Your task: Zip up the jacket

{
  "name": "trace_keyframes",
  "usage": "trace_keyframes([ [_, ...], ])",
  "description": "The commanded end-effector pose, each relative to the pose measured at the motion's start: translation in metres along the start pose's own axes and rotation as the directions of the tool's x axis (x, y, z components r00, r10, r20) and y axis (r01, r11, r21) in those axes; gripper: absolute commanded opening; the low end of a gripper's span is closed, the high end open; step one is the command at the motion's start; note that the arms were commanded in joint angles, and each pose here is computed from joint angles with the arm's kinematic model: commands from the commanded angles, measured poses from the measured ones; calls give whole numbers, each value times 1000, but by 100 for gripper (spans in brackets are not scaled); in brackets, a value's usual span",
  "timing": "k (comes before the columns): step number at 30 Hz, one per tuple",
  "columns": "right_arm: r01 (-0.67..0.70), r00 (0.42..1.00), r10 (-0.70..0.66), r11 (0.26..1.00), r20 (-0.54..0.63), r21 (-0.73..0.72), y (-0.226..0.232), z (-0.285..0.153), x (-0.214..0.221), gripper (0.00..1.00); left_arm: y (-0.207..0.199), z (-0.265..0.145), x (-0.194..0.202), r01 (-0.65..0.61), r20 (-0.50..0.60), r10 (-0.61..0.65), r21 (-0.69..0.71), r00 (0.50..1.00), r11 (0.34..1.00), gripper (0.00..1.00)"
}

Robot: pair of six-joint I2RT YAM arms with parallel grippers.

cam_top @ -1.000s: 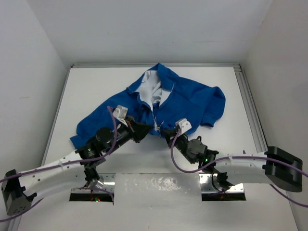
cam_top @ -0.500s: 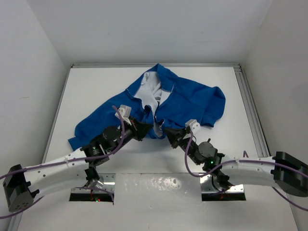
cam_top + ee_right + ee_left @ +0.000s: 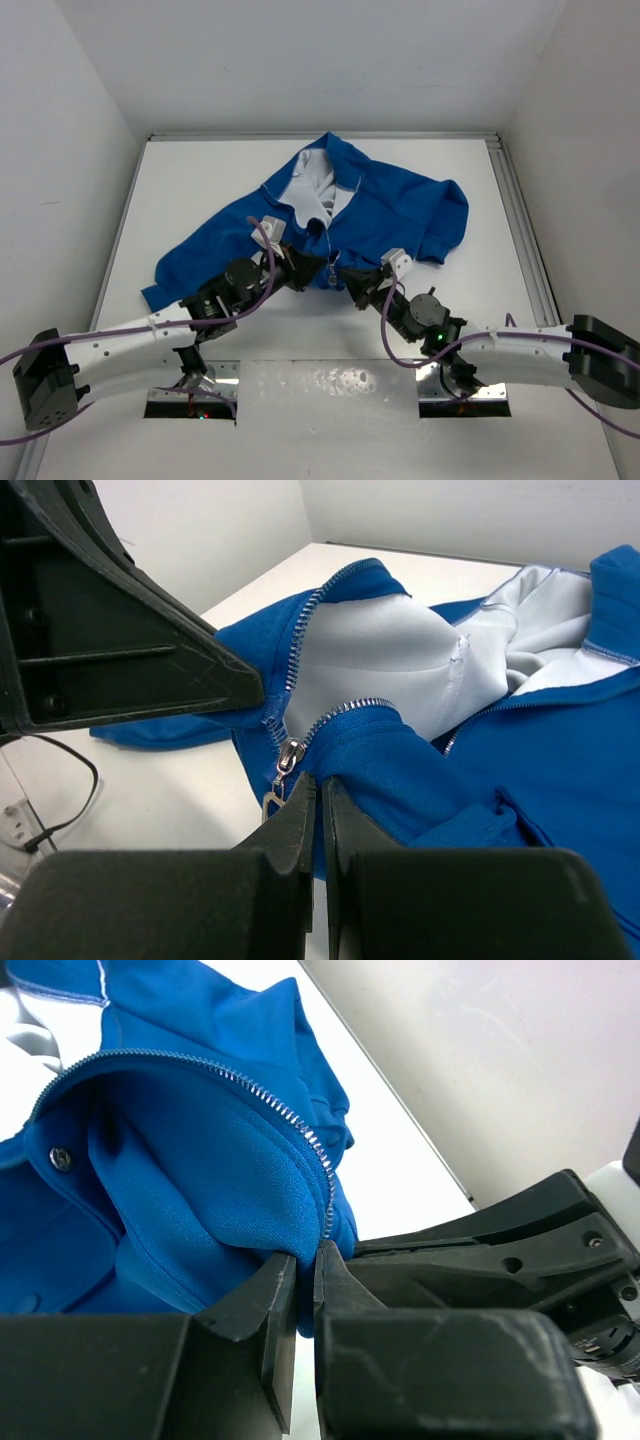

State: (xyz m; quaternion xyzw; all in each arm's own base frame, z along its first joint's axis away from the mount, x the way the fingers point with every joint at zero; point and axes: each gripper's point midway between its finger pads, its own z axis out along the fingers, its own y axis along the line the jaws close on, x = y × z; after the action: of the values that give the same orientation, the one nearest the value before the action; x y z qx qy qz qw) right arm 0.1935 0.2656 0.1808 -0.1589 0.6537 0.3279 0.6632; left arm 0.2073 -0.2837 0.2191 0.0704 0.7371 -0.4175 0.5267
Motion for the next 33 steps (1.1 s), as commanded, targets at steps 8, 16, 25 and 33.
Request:
trace_keyframes([
  [8,-48,995,50,998,85,-36,14,7,-32,0,-27,4,-17,24,53,-30,104,998,994,0],
  [16,-57,994,60,998,95,-33,10,1,-34,0,-27,4,-13,42,55,-49,122,997,992,0],
  [25,-61,994,63,998,93,-29,8,-2,-34,0,-30,3,-10,41,44,-48,138,998,990,0],
  [33,-59,994,61,998,94,-28,9,-1,-35,0,-32,2,-6,31,26,-35,154,999,988,0],
])
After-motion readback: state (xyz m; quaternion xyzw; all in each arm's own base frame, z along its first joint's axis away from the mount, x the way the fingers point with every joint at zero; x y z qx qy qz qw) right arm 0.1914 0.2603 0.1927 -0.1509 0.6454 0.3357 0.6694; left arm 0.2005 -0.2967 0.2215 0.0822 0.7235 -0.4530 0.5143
